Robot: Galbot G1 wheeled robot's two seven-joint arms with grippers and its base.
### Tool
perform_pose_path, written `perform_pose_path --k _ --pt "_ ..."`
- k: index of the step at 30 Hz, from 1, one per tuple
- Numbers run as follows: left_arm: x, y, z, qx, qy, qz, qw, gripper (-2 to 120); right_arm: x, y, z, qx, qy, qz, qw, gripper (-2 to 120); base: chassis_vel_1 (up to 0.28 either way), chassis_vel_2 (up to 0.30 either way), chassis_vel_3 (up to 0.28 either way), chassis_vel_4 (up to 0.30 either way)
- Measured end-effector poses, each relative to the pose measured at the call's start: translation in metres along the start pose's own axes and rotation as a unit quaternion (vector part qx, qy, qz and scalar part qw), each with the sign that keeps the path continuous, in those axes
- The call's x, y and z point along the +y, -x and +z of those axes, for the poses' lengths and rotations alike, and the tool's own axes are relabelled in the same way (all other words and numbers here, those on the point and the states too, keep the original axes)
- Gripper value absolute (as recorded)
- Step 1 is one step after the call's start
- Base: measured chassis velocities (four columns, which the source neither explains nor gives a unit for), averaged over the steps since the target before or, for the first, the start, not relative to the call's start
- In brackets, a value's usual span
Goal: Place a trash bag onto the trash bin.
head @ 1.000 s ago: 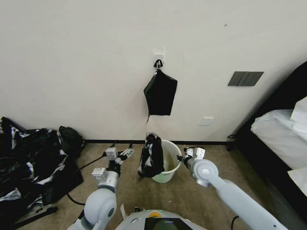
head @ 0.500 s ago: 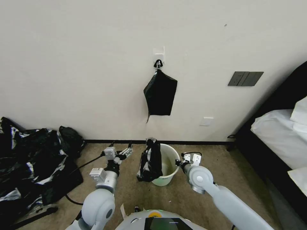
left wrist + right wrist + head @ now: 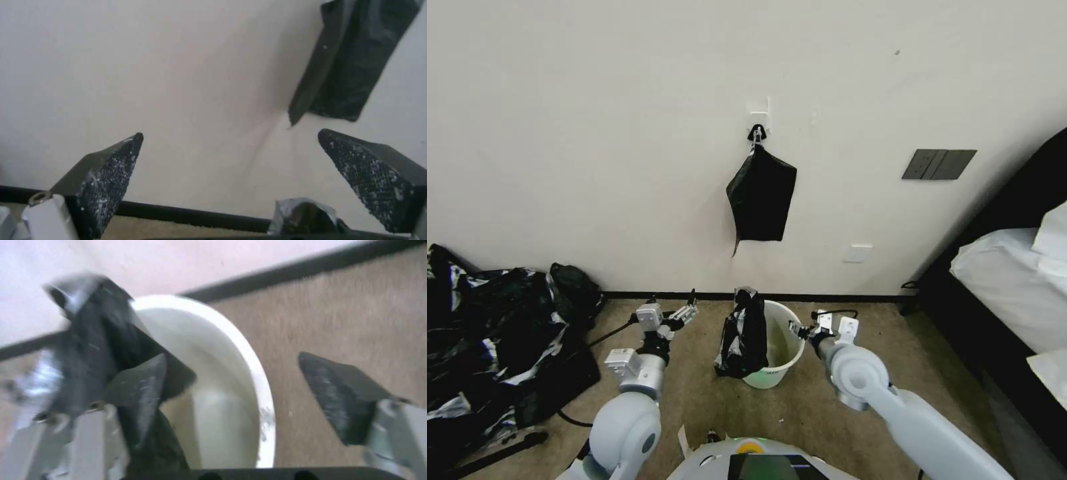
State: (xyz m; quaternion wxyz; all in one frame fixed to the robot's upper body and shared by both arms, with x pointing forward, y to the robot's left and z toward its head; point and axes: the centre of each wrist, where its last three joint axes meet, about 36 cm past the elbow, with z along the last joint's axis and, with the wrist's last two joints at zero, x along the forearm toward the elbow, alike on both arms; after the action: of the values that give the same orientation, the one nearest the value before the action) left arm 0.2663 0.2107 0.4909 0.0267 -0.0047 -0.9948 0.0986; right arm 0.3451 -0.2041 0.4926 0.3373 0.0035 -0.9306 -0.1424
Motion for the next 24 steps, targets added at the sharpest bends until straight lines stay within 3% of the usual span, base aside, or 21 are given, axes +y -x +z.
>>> perform_pose_path --k 1,4,9,11,12,15,20,24 --pt "0.0 0.0 0.0 0.0 0.0 0.0 1.0 100 0.0 0.0 0.0 0.0 0.0 0.0 1.0 79 0.0 0.0 0.0 0.0" --pt "0.011 0.003 0.0 -0.002 0.005 -0.019 0.9998 100 0.01 -0.025 -0.017 -0.047 -0.031 -0.027 0.998 96 0.0 0.0 0.0 0.0" --pt "0.023 0.004 0.001 -0.002 0.012 -0.032 0.9994 100 0.03 -0.037 -0.031 -0.066 -0.069 -0.075 0.993 100 0.0 0.0 0.0 0.0" --pt "0.03 0.002 0.001 -0.002 0.016 -0.043 0.9989 100 0.05 -0.034 -0.037 -0.054 -0.102 -0.114 0.987 100 0.0 0.0 0.0 0.0" --pt "0.03 0.002 0.001 -0.002 0.016 -0.043 0.9989 100 0.05 -0.034 -0.037 -0.054 -0.102 -0.114 0.987 100 0.0 0.0 0.0 0.0" --pt "0.04 0.002 -0.001 -0.007 0.025 -0.052 0.9983 100 0.082 -0.017 -0.033 -0.026 -0.159 -0.14 0.977 100 0.0 0.0 0.0 0.0" --pt "0.045 0.003 -0.001 -0.011 0.027 -0.059 0.9978 100 0.108 -0.003 -0.025 0.005 -0.203 -0.133 0.97 100 0.0 0.0 0.0 0.0" --pt "0.046 0.004 -0.001 -0.015 0.024 -0.061 0.9978 100 0.143 0.015 -0.011 0.051 -0.261 -0.083 0.96 97 0.0 0.0 0.0 0.0"
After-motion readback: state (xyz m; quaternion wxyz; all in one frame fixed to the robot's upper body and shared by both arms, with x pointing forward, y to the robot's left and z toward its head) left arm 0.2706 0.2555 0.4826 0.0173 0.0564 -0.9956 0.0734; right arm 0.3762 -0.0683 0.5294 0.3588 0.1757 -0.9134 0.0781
